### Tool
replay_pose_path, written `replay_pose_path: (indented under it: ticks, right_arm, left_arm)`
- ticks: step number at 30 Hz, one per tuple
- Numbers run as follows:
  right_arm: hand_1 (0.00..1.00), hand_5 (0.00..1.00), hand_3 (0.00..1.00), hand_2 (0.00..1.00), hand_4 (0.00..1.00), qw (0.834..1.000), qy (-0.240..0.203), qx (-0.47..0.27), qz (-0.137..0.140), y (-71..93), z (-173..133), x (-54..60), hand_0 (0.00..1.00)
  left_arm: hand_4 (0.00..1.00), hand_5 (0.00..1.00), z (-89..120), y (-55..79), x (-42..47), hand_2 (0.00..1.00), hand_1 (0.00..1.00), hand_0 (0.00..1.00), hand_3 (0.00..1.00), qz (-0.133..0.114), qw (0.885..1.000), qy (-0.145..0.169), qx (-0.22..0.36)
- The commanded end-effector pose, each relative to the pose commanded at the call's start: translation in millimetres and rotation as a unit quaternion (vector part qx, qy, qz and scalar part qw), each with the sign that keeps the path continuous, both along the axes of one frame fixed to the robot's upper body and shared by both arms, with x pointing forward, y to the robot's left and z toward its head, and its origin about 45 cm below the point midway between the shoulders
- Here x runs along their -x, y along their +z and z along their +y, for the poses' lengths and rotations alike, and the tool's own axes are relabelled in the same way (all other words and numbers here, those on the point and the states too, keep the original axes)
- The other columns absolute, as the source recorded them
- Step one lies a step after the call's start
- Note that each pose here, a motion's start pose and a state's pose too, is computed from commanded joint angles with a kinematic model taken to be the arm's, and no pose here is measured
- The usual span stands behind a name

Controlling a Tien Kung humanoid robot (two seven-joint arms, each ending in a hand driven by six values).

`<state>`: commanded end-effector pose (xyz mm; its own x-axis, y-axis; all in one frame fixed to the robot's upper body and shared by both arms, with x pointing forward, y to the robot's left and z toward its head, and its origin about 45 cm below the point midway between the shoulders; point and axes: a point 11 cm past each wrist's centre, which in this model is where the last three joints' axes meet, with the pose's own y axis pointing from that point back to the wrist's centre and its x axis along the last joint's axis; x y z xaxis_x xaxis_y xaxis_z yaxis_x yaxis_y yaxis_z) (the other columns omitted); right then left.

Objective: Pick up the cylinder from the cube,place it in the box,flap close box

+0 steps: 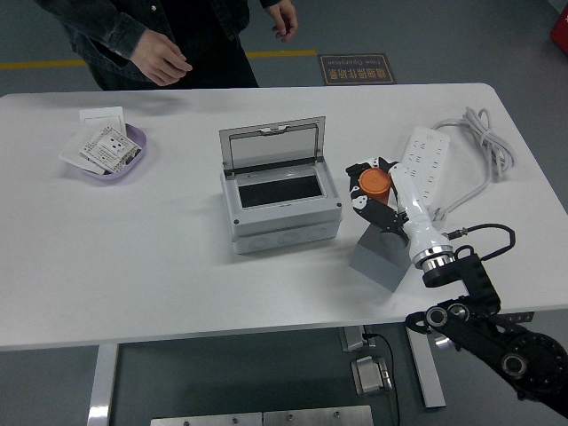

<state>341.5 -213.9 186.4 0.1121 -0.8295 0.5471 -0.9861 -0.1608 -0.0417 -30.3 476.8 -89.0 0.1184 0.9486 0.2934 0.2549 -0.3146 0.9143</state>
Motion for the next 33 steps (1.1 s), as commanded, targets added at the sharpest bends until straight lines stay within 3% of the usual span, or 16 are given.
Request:
replay_pose_path:
  ticks: [1, 6, 7, 25, 33]
  right_arm:
    - [0.248, 0.002, 0.382, 0.440, 0.114, 1.000, 0.006, 0.013, -0.004, 2.3, 5.5, -3.5, 0.199]
    - [0.248, 0.002, 0.382, 0.440, 0.114, 0.996, 0.033, 0.079, -0.014, 7.8, 32.3, -19.4, 0.199]
    - [0.132, 0.002, 0.348, 0.391, 0.071, 0.995, 0.039, 0.095, -0.015, 8.3, 37.7, -22.6, 0.004]
    - [0.093, 0.018, 0.315, 0.346, 0.043, 0.945, 0.131, 0.298, -0.040, 14.3, 102.0, -75.0, 0.002]
    - [0.092, 0.017, 0.313, 0.336, 0.044, 0.921, 0.161, 0.353, -0.042, 3.1, 106.6, -80.1, 0.002]
  left_arm:
    - [0.525, 0.081, 0.2, 0.1, 0.0, 0.573, 0.681, 0.647, 0.579, 0.000, 1.000, 0.000, 0.000]
    - [0.525, 0.081, 0.6, 0.4, 0.5, 0.573, 0.681, 0.647, 0.579, 0.001, 1.000, 0.001, -0.001]
    - [0.527, 0.085, 0.7, 0.4, 0.6, 0.575, 0.688, 0.650, 0.574, 0.002, 1.000, 0.001, -0.001]
    - [0.529, 0.100, 5.5, 2.9, -4.4, 0.578, 0.696, 0.649, 0.570, 0.004, 1.000, -0.002, -0.006]
    - [0.532, 0.101, 4.6, 2.5, -10.2, 0.579, 0.699, 0.651, 0.569, 0.000, 1.000, -0.005, -0.005]
